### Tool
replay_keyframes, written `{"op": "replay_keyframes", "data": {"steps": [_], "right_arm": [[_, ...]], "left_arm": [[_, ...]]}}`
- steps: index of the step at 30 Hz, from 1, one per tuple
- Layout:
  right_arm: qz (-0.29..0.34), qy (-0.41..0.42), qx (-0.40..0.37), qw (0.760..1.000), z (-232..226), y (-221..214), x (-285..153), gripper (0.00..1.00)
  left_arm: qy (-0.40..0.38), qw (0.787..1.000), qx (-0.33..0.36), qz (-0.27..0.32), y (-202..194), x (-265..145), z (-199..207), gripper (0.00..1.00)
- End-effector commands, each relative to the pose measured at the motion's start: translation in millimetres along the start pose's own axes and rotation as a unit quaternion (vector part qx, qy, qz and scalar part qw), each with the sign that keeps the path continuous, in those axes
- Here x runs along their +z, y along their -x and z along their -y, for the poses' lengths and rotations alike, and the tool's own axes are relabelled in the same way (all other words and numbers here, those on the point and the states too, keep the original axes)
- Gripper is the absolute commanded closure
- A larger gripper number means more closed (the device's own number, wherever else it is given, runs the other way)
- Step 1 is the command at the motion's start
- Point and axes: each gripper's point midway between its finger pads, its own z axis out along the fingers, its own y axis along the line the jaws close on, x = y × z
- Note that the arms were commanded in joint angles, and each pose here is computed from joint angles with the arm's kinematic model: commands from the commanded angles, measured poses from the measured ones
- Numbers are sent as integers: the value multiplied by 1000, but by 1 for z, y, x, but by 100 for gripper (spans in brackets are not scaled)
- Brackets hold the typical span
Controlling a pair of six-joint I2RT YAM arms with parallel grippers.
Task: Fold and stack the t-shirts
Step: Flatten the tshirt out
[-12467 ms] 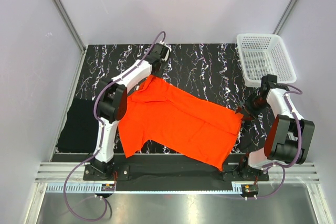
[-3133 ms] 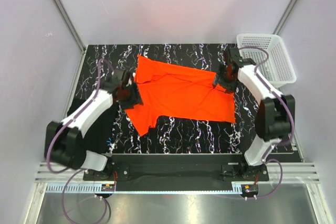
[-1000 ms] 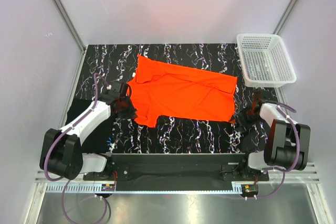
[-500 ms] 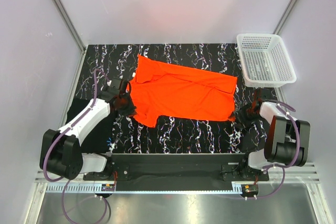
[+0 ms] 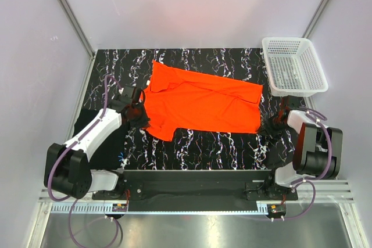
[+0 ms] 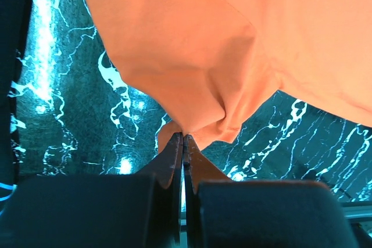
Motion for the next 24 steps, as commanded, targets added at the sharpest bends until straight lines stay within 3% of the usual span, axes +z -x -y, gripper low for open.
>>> {"op": "replay_keyframes", "data": {"steps": [1, 6, 12, 13, 14, 15, 18, 19, 21, 24], "right_arm": [[23, -6, -23, 999, 0, 13, 3, 100], [59, 54, -28, 996, -38, 27, -40, 100], [98, 126, -41, 986, -102, 58, -89, 100], [108, 135, -44, 984, -112, 65, -95, 100], [126, 160, -57, 977, -135, 77, -113, 100], [130, 168, -64, 975, -148, 84, -112, 100], [167, 228, -85, 955, -207, 115, -144, 100], [192, 261, -99, 941, -236, 127, -172, 100], [201, 280, -104, 933, -262, 143, -181, 100], [239, 333, -116, 905, -304, 160, -233, 100]], "left_arm": [[-25, 997, 27, 63, 34, -27, 19, 100], [-20, 987, 77, 142, 85, -60, 34, 100], [-38, 965, 126, 227, 163, -103, 80, 100], [-53, 955, 131, 261, 185, -126, 96, 100], [-53, 955, 140, 257, 196, -118, 103, 100], [-69, 939, 158, 298, 223, -148, 119, 100], [-92, 909, 195, 357, 280, -180, 150, 100], [-116, 900, 200, 370, 292, -190, 161, 100], [-133, 896, 172, 386, 321, -191, 161, 100], [-206, 849, 184, 450, 350, -250, 186, 100]]}}
